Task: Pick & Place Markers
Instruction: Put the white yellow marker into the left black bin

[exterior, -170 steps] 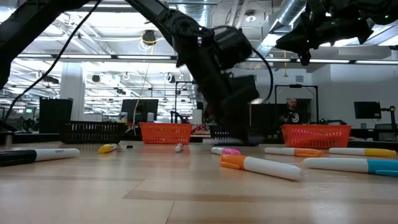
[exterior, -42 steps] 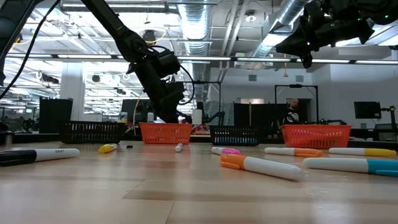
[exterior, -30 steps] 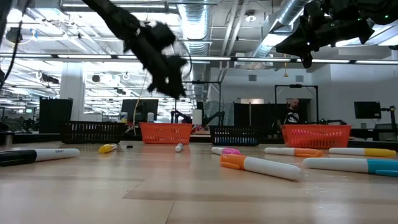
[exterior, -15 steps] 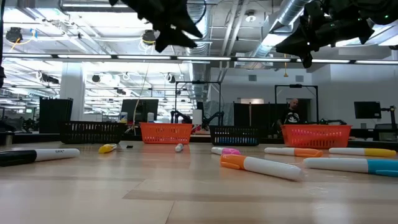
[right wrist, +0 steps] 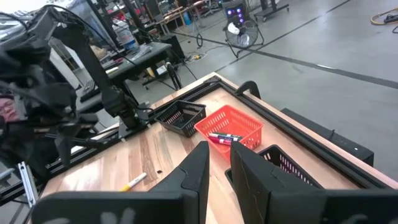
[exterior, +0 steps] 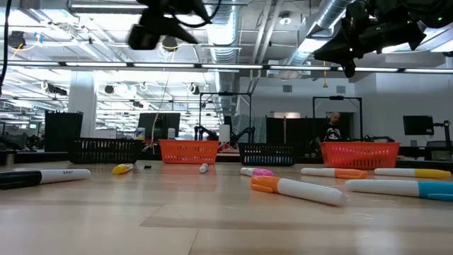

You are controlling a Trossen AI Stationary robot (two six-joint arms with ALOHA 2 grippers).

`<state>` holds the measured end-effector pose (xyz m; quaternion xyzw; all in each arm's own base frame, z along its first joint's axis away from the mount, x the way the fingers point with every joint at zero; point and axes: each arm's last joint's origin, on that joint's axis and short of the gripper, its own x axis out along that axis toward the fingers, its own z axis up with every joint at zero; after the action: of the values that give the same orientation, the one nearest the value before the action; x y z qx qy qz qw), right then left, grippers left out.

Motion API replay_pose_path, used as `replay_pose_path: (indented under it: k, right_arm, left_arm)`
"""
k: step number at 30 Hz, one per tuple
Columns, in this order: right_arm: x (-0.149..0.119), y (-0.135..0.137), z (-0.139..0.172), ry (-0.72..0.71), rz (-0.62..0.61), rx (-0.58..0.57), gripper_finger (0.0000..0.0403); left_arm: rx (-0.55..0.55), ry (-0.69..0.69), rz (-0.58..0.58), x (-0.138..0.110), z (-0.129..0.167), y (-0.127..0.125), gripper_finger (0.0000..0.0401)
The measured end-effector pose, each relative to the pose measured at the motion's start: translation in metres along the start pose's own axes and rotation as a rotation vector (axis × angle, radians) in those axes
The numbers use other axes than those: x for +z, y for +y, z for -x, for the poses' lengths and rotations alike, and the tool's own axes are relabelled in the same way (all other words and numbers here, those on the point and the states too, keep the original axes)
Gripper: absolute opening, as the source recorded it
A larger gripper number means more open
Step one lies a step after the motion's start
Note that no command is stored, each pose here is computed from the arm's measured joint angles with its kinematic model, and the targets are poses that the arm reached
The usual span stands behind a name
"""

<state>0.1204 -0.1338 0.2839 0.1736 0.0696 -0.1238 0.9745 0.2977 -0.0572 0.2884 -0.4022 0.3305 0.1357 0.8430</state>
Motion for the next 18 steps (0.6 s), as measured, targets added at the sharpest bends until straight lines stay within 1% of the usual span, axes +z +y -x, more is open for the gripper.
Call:
replay_pose_path:
  k: [2,6,11,14,16,18]
  right_arm:
    - [0.000,0.000,0.000,0.000,0.000,0.000,0.0056]
    - [0.000,0.000,0.000,0.000,0.000,0.000,0.0056]
    - [0.000,0.000,0.000,0.000,0.000,0.000,0.0056]
    - [0.000,0.000,0.000,0.000,0.000,0.000,0.0056]
    - [0.000,0.000,0.000,0.000,0.000,0.000,0.0056]
    - [0.000,0.000,0.000,0.000,0.000,0.000,0.0056]
  left_arm:
    - [0.037,0.018,0.088,-0.011,0.001,-0.002,0.0163]
    - [0.151,0.016,0.238,-0.028,0.005,0.001,0.0163]
    - [0.292,0.003,0.384,-0.038,0.009,0.010,0.0163]
    - [0.348,-0.003,0.440,-0.037,0.009,0.017,0.0163]
    - [0.368,-0.009,0.452,-0.035,0.005,0.022,0.0163]
    - [0.408,0.000,0.469,-0.037,-0.002,0.032,0.0163]
